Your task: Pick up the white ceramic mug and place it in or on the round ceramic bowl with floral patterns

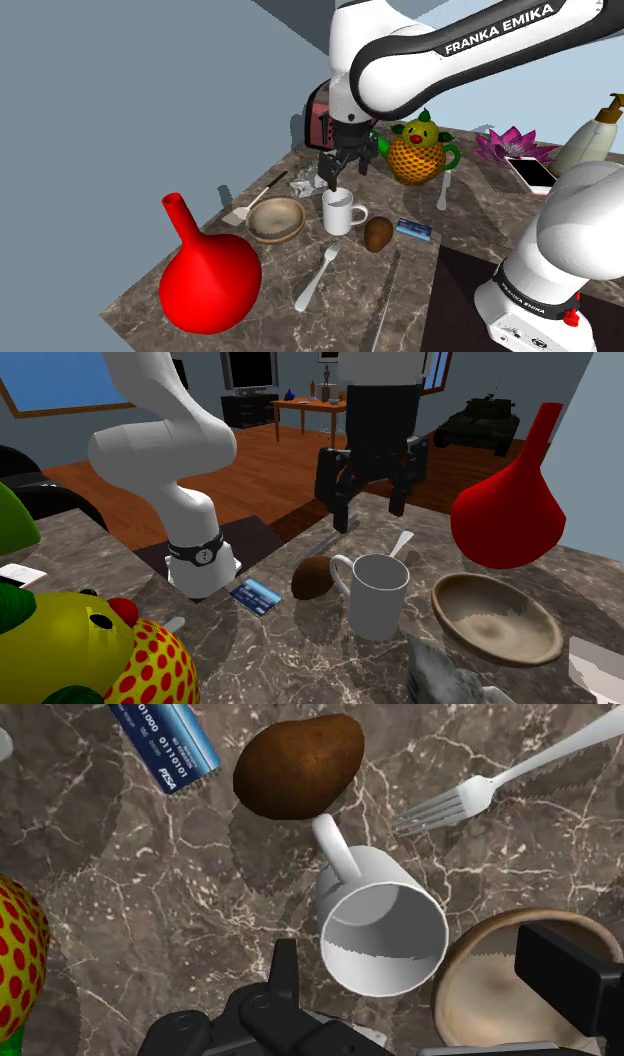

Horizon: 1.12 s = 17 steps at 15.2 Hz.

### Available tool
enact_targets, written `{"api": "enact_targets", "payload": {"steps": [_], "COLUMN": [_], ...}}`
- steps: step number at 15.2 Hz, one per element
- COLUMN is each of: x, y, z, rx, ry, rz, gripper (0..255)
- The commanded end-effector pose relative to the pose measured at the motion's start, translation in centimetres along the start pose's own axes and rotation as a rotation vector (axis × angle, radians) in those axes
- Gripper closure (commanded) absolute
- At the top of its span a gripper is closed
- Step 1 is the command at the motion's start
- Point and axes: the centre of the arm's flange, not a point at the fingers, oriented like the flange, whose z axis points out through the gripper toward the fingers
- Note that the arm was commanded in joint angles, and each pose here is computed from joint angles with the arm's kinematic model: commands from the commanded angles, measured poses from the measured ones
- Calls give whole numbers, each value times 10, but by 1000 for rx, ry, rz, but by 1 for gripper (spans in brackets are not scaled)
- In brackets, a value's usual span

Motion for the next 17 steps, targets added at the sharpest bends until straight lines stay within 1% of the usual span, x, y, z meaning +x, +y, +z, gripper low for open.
{"api": "enact_targets", "payload": {"steps": [1, 4, 5, 12, 17], "x": [9, 22, 22, 24, 24], "y": [-19, -45, -45, -45, -45], "z": [19, 45, 46, 86, 86], "rx": [-4, -15, -15, -15, -15], "ry": [15, 35, 35, 35, 35], "rz": [19, 45, 45, 45, 45], "gripper": [0, 0, 0, 0, 0]}}
